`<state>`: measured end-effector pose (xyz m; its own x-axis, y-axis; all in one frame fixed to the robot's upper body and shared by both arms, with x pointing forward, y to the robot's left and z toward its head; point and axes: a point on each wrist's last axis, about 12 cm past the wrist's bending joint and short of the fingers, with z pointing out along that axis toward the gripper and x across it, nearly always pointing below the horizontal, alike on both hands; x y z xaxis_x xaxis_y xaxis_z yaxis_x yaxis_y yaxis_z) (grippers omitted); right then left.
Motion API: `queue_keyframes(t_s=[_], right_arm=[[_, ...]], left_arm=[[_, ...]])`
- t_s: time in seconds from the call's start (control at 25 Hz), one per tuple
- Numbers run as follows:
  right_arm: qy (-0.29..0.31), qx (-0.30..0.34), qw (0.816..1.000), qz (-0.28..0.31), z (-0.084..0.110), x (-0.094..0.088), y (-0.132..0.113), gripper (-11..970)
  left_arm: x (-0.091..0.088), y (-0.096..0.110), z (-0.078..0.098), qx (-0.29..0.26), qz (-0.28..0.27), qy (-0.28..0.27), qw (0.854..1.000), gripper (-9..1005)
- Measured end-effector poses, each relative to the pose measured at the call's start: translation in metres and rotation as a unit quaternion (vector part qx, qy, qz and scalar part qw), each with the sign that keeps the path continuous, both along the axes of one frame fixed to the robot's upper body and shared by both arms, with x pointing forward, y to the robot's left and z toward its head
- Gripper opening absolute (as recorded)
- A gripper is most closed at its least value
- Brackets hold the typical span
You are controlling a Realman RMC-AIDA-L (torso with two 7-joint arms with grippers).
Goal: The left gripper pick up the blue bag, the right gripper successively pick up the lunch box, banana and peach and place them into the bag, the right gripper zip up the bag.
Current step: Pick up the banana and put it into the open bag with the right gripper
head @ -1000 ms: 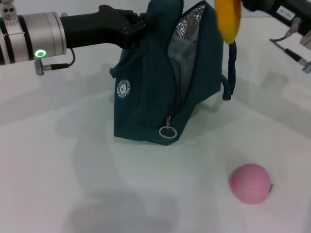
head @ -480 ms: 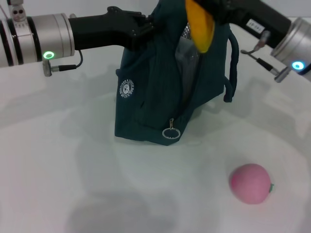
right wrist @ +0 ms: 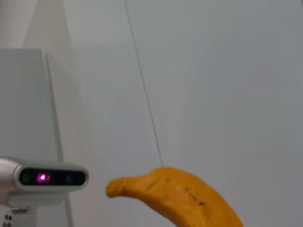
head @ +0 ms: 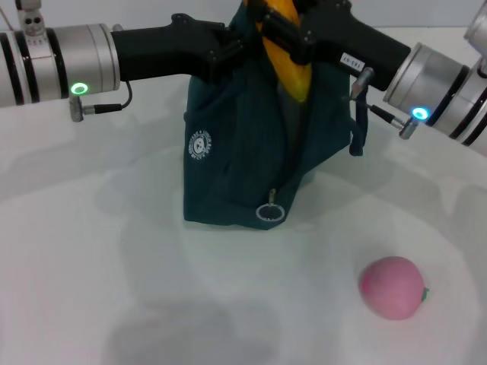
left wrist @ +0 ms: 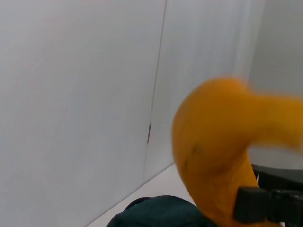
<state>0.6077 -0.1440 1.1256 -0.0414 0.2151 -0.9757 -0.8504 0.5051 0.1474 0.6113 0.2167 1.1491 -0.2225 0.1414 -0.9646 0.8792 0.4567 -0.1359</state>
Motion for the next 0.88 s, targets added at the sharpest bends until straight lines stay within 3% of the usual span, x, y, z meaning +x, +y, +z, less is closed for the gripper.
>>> queue_keyframes(t_s=[0.44,0.88], right_arm=[[-0.029,0.014,0.999,-0.013,-0.009,-0.019,-0.014,426],[-0.010,0.008,1.000,-0.015,-0.023,-0.029,-0.017,467]], left_arm=[[0.002,0.004,0.001,0.002,0.007,0.001,1.000,110],[0.004,0.005,0.001,0.003,0.018,0.004,1.000,110]])
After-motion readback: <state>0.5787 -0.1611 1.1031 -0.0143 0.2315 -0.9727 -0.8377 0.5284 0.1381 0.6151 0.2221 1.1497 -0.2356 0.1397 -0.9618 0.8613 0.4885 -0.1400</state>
